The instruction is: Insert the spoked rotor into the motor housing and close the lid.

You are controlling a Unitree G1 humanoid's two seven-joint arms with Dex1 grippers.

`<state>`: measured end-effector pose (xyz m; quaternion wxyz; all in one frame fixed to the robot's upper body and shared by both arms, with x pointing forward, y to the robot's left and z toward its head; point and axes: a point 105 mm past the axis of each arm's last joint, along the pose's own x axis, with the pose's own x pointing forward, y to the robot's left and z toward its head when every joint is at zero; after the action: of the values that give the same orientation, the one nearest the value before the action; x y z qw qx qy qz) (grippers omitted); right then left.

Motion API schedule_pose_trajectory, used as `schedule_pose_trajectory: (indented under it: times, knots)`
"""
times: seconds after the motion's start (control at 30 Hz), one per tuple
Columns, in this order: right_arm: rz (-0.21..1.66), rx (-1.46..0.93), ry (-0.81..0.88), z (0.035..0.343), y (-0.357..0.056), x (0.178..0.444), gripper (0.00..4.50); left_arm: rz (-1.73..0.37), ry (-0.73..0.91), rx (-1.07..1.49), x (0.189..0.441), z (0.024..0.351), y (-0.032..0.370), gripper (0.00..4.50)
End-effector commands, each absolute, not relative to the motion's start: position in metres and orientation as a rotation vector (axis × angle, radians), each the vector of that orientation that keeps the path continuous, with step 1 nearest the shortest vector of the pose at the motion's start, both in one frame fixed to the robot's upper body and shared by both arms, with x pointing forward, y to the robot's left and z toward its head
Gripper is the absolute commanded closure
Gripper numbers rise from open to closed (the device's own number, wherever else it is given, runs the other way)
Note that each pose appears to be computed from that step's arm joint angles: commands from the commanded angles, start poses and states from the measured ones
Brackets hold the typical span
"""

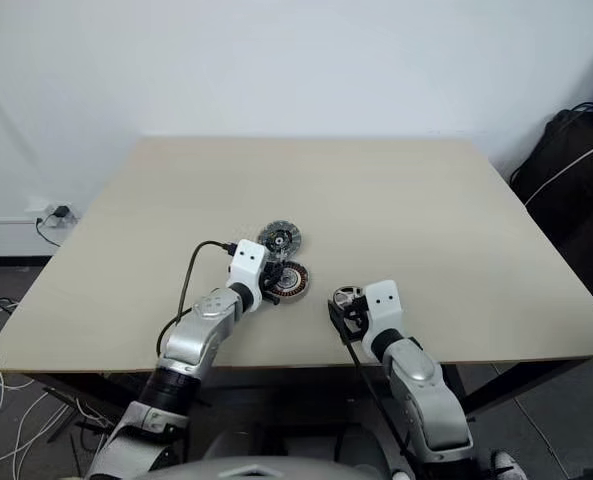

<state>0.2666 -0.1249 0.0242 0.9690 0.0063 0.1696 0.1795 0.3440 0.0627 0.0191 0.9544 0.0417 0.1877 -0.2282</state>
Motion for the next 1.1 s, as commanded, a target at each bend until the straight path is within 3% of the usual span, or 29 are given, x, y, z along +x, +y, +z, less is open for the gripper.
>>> schedule_pose_trajectory:
  times: [0.03, 0.53, 0.83, 0.93, 1.03, 1.1]
  knots:
    - [0.345, 0.009, 0.271, 0.04, -0.128, 0.271, 0.0, -0.508, 0.358, 0.104, 0.348, 0.025, 0.05, 3.74]
    - [0.344, 0.011, 0.27, 0.041, -0.127, 0.271, 0.0, -0.488, 0.395, 0.147, 0.355, 0.012, 0.047, 3.74]
    - [0.345, 0.011, 0.269, 0.041, -0.127, 0.27, 0.0, -0.508, 0.374, 0.125, 0.352, 0.016, 0.043, 0.75]
    - [0.34, 0.011, 0.271, 0.041, -0.128, 0.27, 0.0, -0.501, 0.318, 0.084, 0.348, 0.028, 0.046, 0.75]
    - [0.339, 0.011, 0.273, 0.04, -0.129, 0.269, 0.0, -0.503, 0.277, 0.04, 0.339, 0.038, 0.05, 1.43]
    - [0.343, 0.012, 0.276, 0.04, -0.128, 0.269, 0.0, -0.497, 0.257, 0.023, 0.331, 0.043, 0.054, 2.11]
